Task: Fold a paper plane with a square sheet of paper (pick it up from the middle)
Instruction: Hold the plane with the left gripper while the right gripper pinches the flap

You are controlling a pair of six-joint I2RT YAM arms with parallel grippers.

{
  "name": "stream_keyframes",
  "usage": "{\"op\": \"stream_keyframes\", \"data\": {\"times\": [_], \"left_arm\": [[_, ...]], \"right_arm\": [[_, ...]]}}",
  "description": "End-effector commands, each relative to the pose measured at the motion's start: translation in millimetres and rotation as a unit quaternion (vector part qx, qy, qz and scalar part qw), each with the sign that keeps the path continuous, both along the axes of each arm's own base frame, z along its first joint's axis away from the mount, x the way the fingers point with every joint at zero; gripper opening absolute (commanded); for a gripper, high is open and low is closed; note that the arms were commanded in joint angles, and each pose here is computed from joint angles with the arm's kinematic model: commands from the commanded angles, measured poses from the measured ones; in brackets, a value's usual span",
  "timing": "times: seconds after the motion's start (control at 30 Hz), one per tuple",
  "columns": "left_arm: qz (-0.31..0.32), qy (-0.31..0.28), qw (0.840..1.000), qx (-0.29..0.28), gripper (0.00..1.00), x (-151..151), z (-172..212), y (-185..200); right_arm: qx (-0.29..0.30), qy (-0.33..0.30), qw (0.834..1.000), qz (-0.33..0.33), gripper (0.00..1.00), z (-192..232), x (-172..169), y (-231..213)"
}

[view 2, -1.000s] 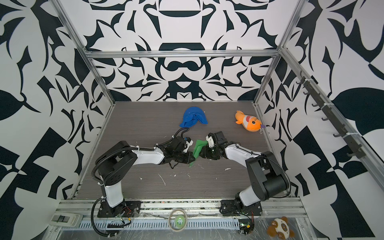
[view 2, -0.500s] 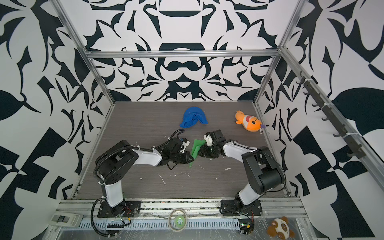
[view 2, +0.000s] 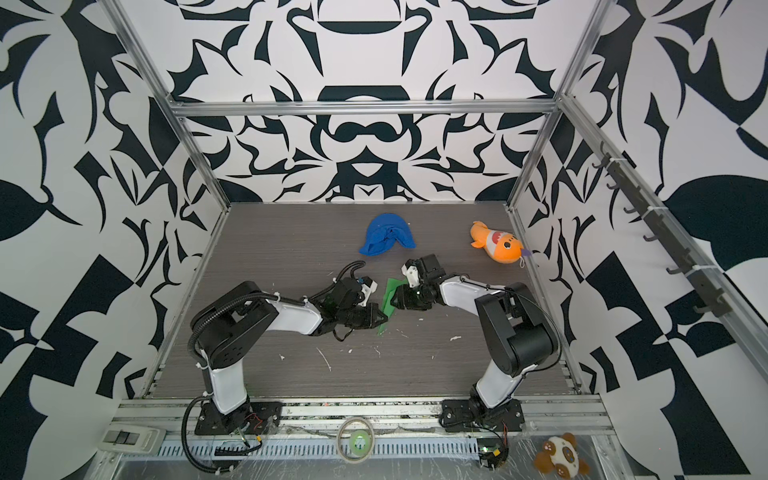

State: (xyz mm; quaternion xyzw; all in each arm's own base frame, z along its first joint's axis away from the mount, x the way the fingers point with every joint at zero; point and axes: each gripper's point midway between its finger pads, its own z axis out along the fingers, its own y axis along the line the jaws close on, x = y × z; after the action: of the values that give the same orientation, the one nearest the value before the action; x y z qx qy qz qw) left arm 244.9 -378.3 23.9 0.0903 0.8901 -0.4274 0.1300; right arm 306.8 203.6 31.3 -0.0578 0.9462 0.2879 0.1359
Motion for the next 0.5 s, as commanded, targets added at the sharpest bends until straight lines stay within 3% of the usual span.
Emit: {"op": "stream_keyframes", "data": {"times": [0.0,0.47], "left_arm": [[0.017,0.015,1.000,0.019,0.02,-1,-18,11],[0.026,0.015,0.999,0.023,0.12,2,-17,13]], "right_arm": [[-0.041,0.020,0.999,0.008,0.55,-17,-10,-7],[-0.135,0.052,0.990,-0.002,0.56,-45,-23,-21]]}}
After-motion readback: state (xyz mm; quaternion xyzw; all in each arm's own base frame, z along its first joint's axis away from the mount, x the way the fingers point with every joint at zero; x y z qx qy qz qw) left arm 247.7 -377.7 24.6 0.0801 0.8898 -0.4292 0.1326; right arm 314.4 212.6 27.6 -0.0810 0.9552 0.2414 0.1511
